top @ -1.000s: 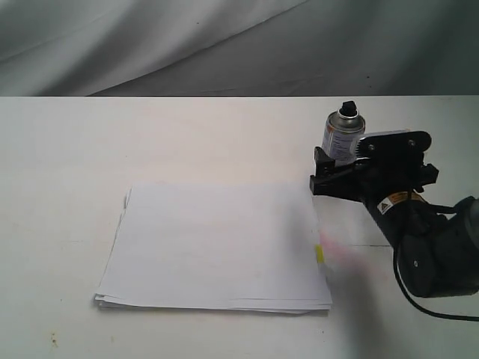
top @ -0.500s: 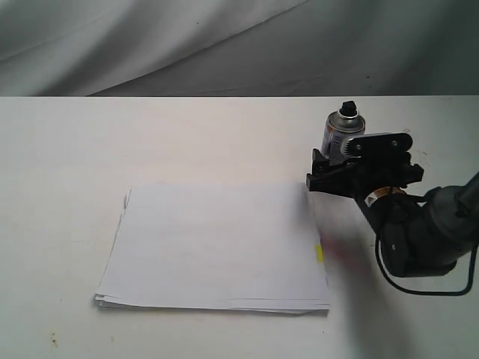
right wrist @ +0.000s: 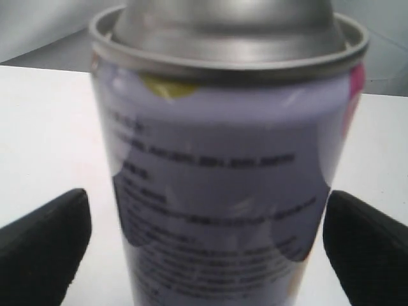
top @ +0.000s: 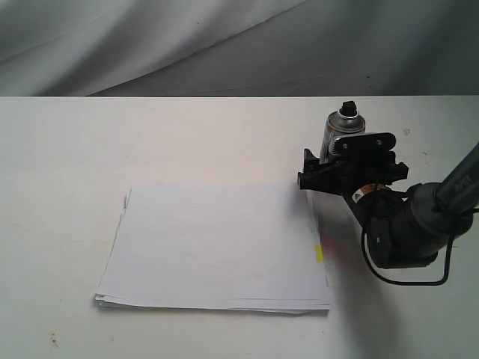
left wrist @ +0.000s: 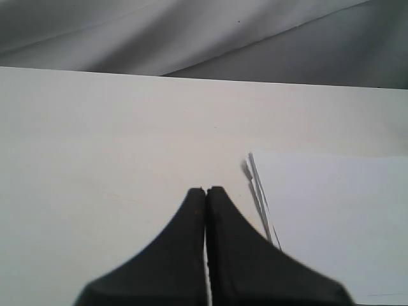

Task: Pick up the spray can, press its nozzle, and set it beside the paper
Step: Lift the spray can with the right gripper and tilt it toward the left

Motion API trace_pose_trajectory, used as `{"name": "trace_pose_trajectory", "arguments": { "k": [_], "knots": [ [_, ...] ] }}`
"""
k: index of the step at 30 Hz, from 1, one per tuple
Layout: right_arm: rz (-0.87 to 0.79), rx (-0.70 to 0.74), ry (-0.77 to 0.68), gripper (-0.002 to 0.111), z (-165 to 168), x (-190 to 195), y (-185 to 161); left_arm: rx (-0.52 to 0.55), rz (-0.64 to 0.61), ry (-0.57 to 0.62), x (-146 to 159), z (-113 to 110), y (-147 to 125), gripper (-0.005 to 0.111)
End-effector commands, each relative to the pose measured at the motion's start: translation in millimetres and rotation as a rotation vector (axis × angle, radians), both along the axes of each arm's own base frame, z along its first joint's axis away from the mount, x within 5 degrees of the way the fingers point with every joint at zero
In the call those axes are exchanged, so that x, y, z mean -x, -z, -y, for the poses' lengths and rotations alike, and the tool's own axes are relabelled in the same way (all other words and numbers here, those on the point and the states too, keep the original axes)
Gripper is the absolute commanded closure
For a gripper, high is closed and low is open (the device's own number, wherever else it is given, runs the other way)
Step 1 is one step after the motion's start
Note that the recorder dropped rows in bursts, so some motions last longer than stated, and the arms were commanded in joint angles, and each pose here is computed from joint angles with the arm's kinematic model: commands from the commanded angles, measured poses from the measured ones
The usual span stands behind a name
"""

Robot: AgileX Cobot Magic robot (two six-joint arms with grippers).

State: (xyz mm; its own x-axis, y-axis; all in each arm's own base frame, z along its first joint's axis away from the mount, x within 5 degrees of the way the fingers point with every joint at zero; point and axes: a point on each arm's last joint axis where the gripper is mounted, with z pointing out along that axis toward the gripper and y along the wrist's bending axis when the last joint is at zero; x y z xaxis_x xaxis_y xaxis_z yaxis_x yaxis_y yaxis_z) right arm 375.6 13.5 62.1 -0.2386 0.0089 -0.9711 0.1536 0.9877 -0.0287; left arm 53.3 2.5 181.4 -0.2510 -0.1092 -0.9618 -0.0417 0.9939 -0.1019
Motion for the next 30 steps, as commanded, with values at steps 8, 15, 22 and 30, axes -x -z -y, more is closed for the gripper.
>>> {"name": "trace_pose_trajectory", "arguments": {
  "k": [8, 15, 22, 30],
  "knots": [
    [0.005, 0.001, -0.001, 0.082, 1.6, -1.2, -0.7, 0.0, 0.0, 0.004, -0.2, 0.2, -0.7, 0.107],
    [0.011, 0.002, -0.004, 0.108, 1.3, -1.8, -4.1, 0.0, 0.0, 0.004, -0.2, 0.2, -0.7, 0.107],
    [-0.004, 0.021, -0.079, 0.108, -5.1, -3.9, -58.3, 0.0, 0.0, 0.004, -0.2, 0.2, -0.7, 0.107],
    [-0.059, -0.01, -0.146, 0.108, -10.3, 16.2, -139.5, 0.0, 0.0, 0.004, -0.2, 0.2, -0.7, 0.107]
  ]
}}
